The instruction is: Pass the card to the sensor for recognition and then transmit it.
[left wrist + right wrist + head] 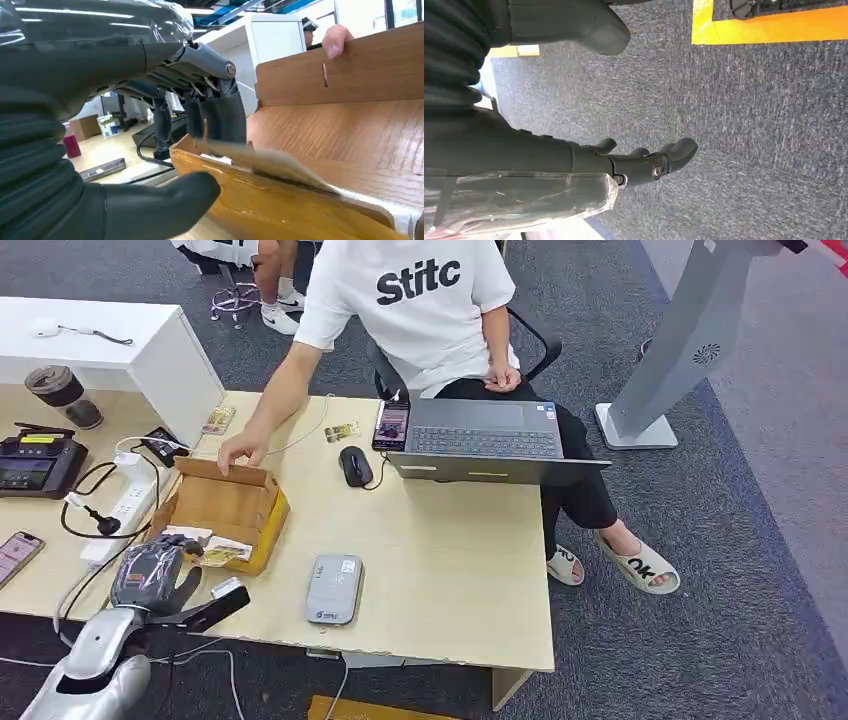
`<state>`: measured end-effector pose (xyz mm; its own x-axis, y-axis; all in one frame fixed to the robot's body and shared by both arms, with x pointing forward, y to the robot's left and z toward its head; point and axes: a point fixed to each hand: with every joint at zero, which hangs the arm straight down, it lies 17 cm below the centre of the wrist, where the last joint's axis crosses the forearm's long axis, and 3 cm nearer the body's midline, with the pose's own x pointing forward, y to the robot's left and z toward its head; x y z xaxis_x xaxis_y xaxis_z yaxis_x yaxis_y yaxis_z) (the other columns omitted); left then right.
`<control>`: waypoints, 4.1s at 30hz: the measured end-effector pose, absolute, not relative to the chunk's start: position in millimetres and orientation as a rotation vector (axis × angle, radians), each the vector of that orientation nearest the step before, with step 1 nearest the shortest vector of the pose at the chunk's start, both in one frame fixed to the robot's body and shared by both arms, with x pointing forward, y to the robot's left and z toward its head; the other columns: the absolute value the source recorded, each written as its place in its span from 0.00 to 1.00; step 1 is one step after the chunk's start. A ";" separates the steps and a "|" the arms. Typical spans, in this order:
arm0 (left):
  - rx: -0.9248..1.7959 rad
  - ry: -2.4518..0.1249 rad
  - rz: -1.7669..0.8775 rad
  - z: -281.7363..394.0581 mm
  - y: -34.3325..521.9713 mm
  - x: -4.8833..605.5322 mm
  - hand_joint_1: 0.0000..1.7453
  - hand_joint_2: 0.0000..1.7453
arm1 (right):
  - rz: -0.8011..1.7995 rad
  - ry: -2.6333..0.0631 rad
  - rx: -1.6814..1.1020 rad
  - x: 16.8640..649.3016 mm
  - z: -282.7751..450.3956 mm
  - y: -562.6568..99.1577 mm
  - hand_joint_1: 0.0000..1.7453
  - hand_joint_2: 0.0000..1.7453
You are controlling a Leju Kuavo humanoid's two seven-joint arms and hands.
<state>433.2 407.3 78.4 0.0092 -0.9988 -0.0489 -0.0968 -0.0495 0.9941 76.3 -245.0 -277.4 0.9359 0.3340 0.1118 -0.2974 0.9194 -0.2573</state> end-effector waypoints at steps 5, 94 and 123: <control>1.334 -1.271 -1.185 85.1 407.3 436.5 0.72 1.00 | 0.327 -0.156 -0.240 76.6 -277.4 -245.0 0.00 1.00; 1.557 -1.091 -1.159 184.5 413.4 476.1 0.00 1.00 | 0.279 -0.152 -0.276 76.2 -277.1 -254.8 0.00 1.00; 1.631 -0.948 -1.203 165.9 453.8 431.3 0.00 1.00 | 0.256 -0.143 -0.273 71.0 -277.8 -254.7 0.00 1.00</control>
<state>431.3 453.8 165.9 0.2415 -0.9225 -0.3012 -0.0771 -0.3276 0.9417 71.0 -254.7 -277.8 0.9575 0.2688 0.1044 -0.2304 0.9308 -0.2837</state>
